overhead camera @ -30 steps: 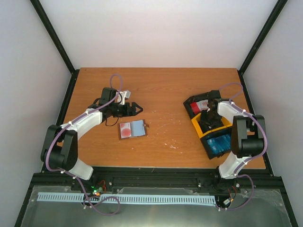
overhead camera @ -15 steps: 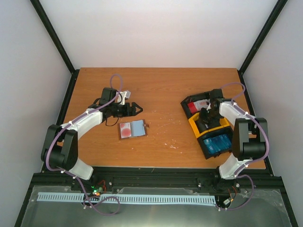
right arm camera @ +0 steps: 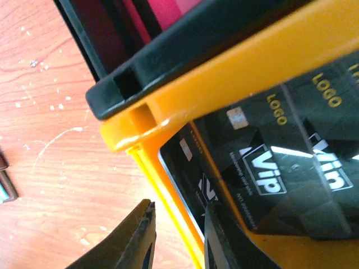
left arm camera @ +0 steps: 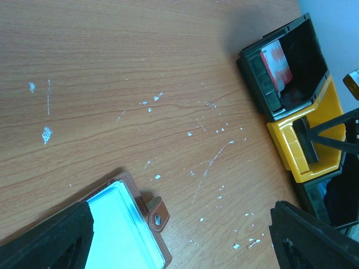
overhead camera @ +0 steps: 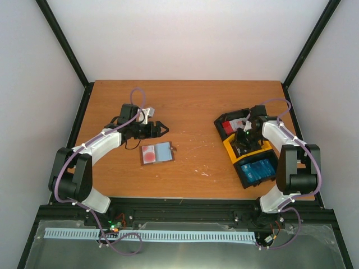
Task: Put the credit cards into the card holder
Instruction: Pick up the credit card from the storage box.
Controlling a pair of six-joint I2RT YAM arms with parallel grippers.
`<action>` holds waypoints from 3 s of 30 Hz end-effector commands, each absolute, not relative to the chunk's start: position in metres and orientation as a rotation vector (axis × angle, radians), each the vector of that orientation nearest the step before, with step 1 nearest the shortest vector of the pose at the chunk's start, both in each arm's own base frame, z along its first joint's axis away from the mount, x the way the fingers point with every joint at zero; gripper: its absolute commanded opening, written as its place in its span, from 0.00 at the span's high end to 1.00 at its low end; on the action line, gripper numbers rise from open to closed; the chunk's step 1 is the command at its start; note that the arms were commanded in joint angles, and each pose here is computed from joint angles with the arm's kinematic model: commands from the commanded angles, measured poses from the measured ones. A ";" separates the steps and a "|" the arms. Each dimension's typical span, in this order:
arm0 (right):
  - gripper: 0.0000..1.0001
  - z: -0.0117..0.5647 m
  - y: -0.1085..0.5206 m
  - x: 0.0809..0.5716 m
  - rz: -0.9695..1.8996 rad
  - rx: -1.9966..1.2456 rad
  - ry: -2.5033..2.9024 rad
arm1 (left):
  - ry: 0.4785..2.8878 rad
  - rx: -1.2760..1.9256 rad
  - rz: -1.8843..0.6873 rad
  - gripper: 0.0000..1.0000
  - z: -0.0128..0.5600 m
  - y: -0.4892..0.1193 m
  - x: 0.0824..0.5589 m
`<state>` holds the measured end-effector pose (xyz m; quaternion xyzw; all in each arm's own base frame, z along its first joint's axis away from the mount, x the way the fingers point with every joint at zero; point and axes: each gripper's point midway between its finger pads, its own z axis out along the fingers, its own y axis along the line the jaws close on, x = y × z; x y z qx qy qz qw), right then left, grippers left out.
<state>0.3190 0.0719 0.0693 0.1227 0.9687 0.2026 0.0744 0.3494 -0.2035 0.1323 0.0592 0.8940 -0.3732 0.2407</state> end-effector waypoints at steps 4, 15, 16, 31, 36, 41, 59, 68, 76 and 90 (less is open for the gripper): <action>0.72 0.071 0.080 0.302 0.699 0.368 2.950 | 2.433 0.153 -1.009 0.13 0.136 -0.203 0.353; 0.68 0.067 0.076 0.302 0.657 0.336 2.957 | 2.438 0.138 -1.005 0.13 0.134 -0.202 0.351; 0.68 0.067 0.076 0.302 0.655 0.331 2.957 | 2.437 0.139 -1.005 0.13 0.135 -0.202 0.351; 0.77 0.047 0.072 0.312 0.594 0.332 2.965 | 2.384 0.238 -1.114 0.12 0.148 -0.216 0.344; 0.84 0.075 0.067 0.326 0.550 0.318 2.859 | 2.384 0.241 -1.113 0.12 0.149 -0.217 0.343; 0.89 0.091 0.066 0.329 0.546 0.308 2.834 | 2.382 0.243 -1.107 0.13 0.150 -0.217 0.342; 0.92 0.086 0.067 0.321 0.553 0.334 2.852 | 2.390 0.250 -1.098 0.12 0.147 -0.215 0.339; 0.73 0.064 0.043 0.321 0.338 0.357 2.896 | 2.396 0.251 -1.093 0.12 0.145 -0.215 0.338; 0.70 0.040 0.047 0.327 0.338 0.342 2.943 | 2.399 0.254 -1.094 0.12 0.144 -0.215 0.339; 0.59 0.019 0.047 0.325 0.187 0.250 2.999 | 2.400 0.255 -1.094 0.12 0.144 -0.216 0.340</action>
